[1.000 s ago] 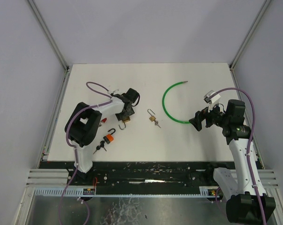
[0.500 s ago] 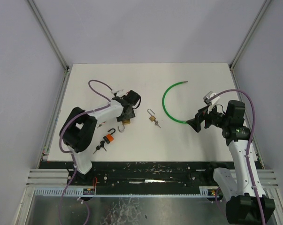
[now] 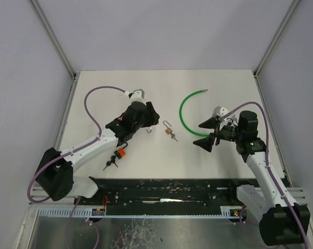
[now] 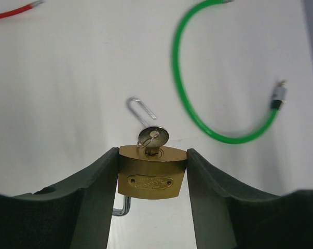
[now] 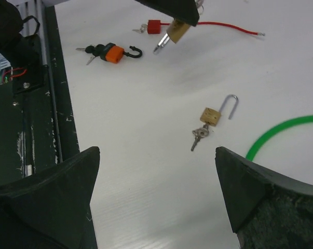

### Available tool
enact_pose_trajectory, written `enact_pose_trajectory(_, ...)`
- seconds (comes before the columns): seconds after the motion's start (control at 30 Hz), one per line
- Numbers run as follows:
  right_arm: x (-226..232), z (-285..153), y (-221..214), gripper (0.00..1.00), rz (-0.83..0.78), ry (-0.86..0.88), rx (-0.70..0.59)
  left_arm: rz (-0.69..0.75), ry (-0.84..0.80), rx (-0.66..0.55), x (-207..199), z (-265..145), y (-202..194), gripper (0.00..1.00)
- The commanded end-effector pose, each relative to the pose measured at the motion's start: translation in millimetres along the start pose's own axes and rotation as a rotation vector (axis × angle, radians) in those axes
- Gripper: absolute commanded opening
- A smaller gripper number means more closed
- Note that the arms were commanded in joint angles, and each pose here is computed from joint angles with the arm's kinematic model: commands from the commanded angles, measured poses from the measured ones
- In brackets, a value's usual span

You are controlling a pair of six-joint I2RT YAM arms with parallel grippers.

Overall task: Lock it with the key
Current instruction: Pick up the lock from the center of the board.

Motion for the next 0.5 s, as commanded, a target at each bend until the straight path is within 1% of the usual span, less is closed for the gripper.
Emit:
enact_pose_trajectory(0.0, -6, 22, 47, 0.99, -0.094, 0.049, -0.082, -0.035, -0.336, -0.259, -62, -28, 47, 0.0)
enact_pose_trajectory(0.1, -19, 33, 57, 1.0, 0.032, 0.058, -0.109, -0.085, -0.386, -0.295, -68, -36, 47, 0.0)
enact_pose_trajectory(0.2, -22, 41, 43, 1.0, 0.129, 0.049, -0.125, -0.154, -0.403, -0.308, -68, -37, 36, 0.0)
enact_pose_trajectory(0.23, -18, 43, 41, 1.0, 0.133, 0.058, -0.155, -0.194, -0.398, -0.315, -68, -36, 33, 0.0)
enact_pose_trajectory(0.3, -12, 46, 32, 0.99, 0.145, 0.073, -0.174, -0.242, -0.39, -0.333, -70, -34, 29, 0.0)
enact_pose_trajectory(0.47, -15, 53, 26, 0.96, 0.164, 0.053, -0.155, -0.322, -0.34, -0.333, -83, -28, 16, 0.0)
Point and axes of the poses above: each gripper's point midway between its finger pads, its own z axis out along the fingers, its own x axis along the line the jaws close on, y = z × x, the point moved 4 cm from there along -z, back along the fingers, and after that the axes turned 6 degrees about z, right-handed, at the moved point
